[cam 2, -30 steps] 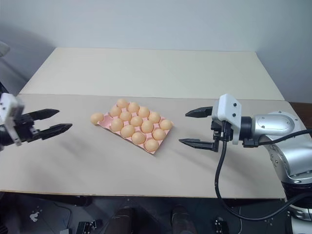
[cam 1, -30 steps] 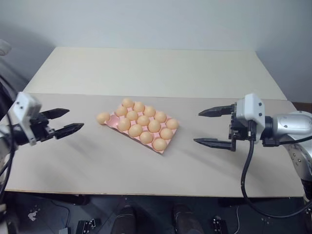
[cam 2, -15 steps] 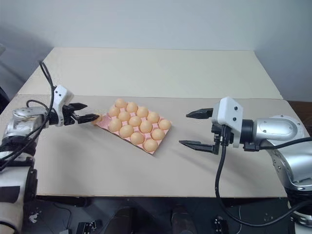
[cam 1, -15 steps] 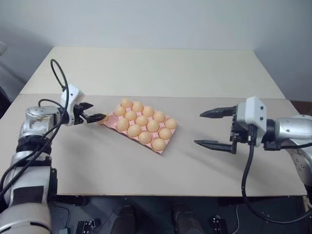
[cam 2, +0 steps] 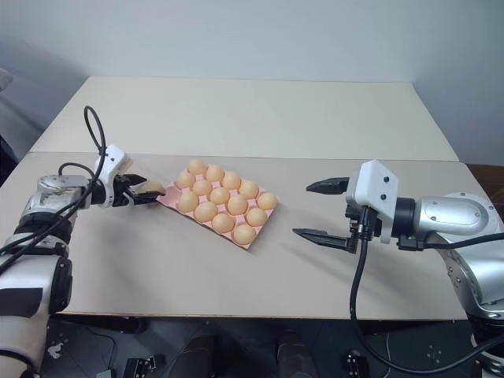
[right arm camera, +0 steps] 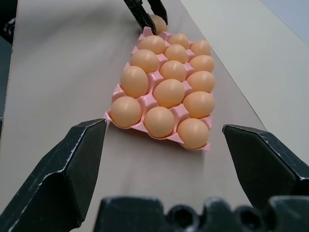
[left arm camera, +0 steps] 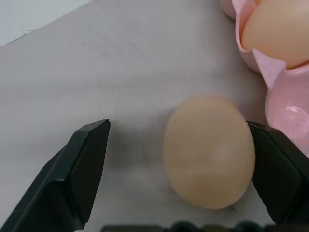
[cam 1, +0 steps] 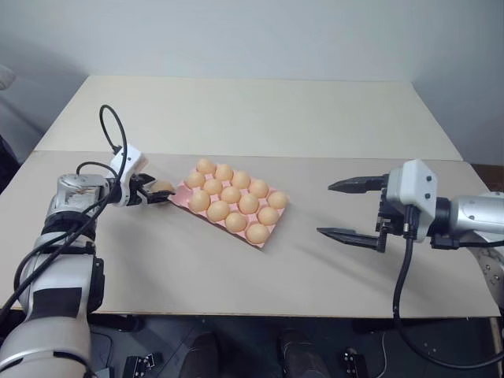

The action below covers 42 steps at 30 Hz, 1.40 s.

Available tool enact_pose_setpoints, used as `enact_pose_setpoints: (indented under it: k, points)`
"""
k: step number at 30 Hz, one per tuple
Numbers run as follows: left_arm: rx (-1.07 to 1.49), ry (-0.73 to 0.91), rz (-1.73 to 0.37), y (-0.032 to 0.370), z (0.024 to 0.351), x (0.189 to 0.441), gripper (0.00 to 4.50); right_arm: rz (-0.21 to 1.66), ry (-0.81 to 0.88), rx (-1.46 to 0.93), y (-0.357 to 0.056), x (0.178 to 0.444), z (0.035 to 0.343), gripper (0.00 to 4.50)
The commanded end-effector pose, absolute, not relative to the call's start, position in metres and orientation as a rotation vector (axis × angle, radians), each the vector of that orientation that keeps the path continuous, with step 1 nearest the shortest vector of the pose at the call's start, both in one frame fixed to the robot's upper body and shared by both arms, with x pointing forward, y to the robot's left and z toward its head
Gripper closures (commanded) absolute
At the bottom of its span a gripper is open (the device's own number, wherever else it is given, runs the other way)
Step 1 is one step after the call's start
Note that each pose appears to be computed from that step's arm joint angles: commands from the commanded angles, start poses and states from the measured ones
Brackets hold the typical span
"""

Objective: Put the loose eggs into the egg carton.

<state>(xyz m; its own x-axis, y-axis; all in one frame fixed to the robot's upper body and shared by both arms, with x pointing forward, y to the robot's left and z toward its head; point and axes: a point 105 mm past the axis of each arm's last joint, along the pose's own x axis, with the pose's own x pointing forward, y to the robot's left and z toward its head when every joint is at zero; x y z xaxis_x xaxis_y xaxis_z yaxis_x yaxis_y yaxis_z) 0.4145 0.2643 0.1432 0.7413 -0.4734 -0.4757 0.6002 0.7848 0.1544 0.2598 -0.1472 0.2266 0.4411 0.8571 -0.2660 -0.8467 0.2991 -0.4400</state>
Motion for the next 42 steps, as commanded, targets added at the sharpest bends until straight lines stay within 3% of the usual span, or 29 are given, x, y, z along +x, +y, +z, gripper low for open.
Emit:
enact_pose_setpoints:
  k: [1, 4, 15, 22, 30, 38, 42]
  points:
    - [0.322, 0.384, -0.6, 0.263, 0.159, 0.419, 0.92, 1.117, -0.067, -0.591, -0.147, 0.256, 0.239, 0.0]
    - [0.309, 0.37, -0.625, 0.262, 0.164, 0.417, 1.86, 1.113, -0.067, -0.585, -0.147, 0.257, 0.239, 0.0]
    - [0.339, 0.322, -0.663, 0.285, 0.187, 0.401, 1.86, 1.119, -0.075, -0.563, -0.145, 0.259, 0.239, 0.0]
    - [0.305, 0.173, -0.84, 0.258, 0.23, 0.393, 1.86, 1.118, -0.08, -0.56, -0.143, 0.259, 0.239, 0.0]
    - [0.314, 0.148, -0.971, 0.211, 0.225, 0.4, 1.86, 1.106, -0.089, -0.558, -0.143, 0.257, 0.241, 0.0]
    - [0.321, 0.138, -0.891, 0.232, 0.238, 0.402, 1.86, 1.102, -0.088, -0.55, -0.143, 0.253, 0.24, 0.0]
    - [0.321, 0.145, -0.805, 0.26, 0.249, 0.396, 0.99, 1.105, -0.092, -0.551, -0.142, 0.253, 0.24, 0.0]
